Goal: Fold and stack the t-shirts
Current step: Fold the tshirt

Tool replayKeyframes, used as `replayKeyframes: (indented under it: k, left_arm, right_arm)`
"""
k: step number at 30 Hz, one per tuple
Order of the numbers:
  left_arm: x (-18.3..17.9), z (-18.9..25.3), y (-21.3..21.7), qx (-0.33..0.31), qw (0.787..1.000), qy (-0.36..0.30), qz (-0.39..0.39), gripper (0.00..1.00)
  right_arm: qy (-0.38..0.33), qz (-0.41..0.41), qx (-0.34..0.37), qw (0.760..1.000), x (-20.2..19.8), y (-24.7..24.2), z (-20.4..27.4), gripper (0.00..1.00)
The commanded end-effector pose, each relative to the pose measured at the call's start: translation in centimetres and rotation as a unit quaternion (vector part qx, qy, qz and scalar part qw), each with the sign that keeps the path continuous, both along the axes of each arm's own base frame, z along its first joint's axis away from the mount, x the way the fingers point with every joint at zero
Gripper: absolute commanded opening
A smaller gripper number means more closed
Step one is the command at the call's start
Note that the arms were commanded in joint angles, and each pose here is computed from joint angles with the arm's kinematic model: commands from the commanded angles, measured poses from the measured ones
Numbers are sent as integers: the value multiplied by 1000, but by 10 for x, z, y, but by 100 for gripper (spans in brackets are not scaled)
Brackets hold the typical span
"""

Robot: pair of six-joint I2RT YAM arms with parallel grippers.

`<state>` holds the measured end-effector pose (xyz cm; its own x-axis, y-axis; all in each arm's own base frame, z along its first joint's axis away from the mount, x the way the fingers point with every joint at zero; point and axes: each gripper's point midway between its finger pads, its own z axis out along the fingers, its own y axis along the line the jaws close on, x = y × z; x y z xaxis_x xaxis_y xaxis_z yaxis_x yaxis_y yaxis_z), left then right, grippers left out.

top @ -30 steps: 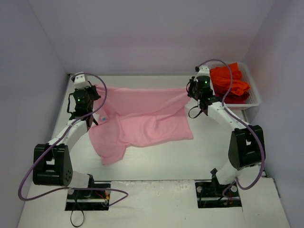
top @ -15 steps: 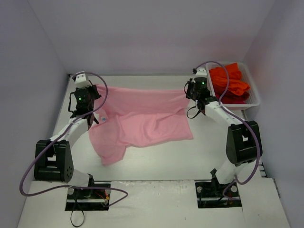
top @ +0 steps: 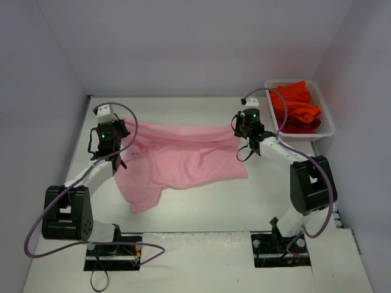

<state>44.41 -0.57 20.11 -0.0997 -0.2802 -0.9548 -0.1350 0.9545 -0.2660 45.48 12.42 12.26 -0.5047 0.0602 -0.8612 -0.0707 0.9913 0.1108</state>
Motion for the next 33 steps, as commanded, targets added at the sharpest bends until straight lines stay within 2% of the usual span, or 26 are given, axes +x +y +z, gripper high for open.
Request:
replayKeyframes:
  k: [1, 33]
  left_arm:
    - [0, 45, 5, -12, 997, -69, 11, 0]
    - [-32, 7, 1, -47, 999, -19, 11, 0]
  right_arm:
    - [-60, -17, 18, 998, 3, -2, 38, 0]
    - [-24, -12, 29, 999, -41, 4, 7, 0]
